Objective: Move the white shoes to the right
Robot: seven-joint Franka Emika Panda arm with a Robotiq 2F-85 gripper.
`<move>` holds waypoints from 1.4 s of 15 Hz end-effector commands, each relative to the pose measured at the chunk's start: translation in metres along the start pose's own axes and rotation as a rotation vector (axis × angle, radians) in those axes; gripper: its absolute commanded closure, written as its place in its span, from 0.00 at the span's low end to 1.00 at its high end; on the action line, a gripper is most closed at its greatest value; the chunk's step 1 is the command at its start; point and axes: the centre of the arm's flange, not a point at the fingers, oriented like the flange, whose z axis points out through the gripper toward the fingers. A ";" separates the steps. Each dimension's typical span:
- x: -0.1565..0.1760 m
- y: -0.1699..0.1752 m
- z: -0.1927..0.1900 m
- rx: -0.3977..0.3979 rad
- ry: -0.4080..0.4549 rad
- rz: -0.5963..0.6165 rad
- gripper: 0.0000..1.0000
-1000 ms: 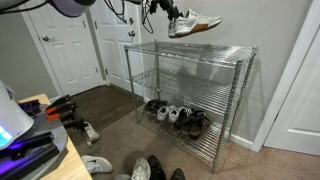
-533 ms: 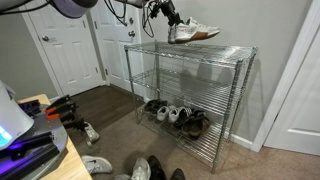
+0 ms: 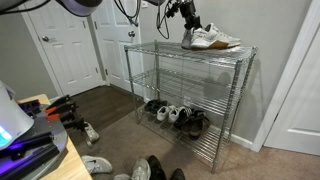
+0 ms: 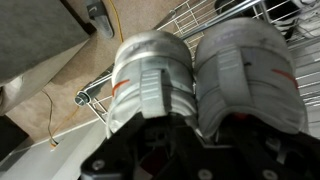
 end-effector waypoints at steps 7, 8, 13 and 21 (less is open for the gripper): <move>0.062 0.005 -0.004 0.007 -0.047 0.005 0.92; 0.004 0.019 0.015 -0.004 -0.037 0.017 0.81; -0.002 0.015 0.027 -0.015 -0.052 0.031 0.44; -0.015 0.015 0.008 -0.021 -0.018 0.122 0.00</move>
